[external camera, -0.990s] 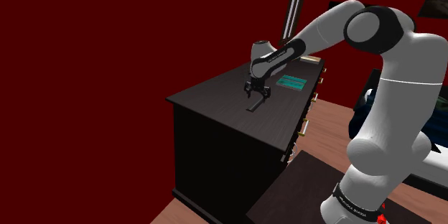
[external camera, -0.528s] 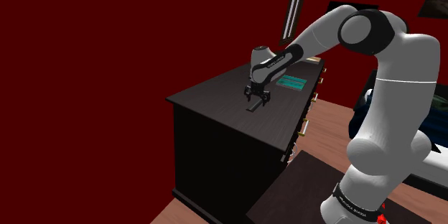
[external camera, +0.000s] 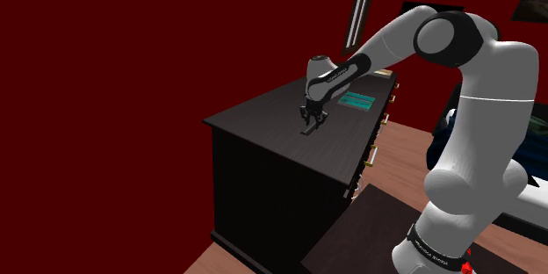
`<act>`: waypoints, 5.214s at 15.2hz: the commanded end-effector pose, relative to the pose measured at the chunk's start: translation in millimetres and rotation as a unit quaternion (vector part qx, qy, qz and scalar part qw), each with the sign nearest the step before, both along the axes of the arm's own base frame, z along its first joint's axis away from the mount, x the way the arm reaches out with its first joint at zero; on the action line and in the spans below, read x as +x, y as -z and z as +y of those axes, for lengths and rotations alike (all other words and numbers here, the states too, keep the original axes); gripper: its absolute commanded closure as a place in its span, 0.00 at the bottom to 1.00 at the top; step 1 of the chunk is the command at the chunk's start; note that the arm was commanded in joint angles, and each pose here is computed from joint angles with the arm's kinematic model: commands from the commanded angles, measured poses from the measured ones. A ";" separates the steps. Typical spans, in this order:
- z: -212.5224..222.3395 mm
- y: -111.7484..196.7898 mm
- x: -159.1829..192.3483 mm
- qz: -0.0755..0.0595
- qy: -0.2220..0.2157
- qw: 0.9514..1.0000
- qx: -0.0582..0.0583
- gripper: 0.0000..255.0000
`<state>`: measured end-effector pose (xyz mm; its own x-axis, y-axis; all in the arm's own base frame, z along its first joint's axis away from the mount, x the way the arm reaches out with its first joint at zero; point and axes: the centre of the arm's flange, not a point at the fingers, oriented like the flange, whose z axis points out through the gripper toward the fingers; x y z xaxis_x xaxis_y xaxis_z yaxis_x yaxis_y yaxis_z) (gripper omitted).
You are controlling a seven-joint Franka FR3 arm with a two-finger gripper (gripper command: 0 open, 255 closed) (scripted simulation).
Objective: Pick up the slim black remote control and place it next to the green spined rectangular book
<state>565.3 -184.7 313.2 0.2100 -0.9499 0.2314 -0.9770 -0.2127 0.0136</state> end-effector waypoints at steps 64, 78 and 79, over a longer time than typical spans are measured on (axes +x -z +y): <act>-312.9 -13.0 -42.6 0.010 0.003 1.000 0.001 1.00; -313.0 -8.2 -42.5 0.010 0.003 1.000 0.001 0.00; -310.0 -21.0 -42.7 0.010 0.003 1.000 0.001 0.00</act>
<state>523.0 -497.1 327.9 0.2087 -0.9519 0.2244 -0.9779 -0.2067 0.0326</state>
